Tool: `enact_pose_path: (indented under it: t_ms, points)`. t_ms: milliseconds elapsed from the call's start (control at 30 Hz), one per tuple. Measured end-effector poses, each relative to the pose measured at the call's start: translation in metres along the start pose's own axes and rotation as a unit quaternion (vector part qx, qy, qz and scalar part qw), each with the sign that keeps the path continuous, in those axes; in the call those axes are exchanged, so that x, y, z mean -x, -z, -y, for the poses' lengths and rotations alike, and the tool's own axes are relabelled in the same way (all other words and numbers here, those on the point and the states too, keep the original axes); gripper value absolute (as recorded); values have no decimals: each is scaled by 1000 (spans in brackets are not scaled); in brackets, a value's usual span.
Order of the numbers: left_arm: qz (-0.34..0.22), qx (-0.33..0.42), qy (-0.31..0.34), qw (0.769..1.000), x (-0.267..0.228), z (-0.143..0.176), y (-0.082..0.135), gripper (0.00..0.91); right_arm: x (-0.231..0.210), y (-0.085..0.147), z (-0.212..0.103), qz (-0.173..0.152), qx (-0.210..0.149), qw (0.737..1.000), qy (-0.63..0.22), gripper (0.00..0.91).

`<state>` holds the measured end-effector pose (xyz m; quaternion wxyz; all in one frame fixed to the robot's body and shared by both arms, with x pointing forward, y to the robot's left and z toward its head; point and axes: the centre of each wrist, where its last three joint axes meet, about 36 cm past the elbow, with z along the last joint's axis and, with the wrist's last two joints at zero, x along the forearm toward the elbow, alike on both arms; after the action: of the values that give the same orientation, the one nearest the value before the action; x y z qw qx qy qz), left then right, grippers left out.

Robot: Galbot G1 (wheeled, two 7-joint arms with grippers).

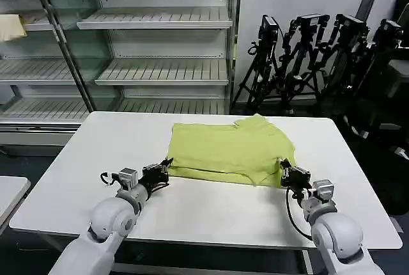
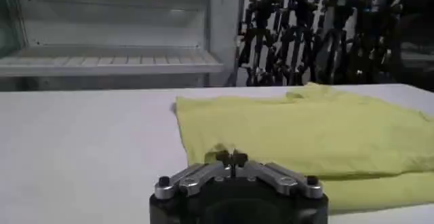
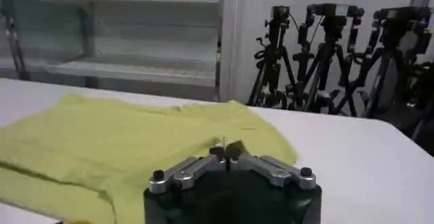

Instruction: Fold and organize the clothes.

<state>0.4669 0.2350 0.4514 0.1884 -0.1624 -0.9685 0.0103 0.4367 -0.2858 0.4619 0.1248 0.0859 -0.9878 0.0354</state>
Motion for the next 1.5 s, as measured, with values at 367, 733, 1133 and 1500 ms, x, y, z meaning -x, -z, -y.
enact_pose_path:
  t_ms: [367,733,1133,1500]
  points:
    - [-1,-3,2,1000,15,-9,2,20,19,-2,7,-6,-1,1000,7,0]
    - [-5,6,2,1000,29,-12,1,907,30,-8,8,-14,2,1000,8,907]
    - [-2,21,25,999,27,-29,8,907,31,4,24,-15,13,999,-25,907]
    - [-9,34,21,999,-2,-16,8,907,-16,0,18,-29,24,999,-31,907]
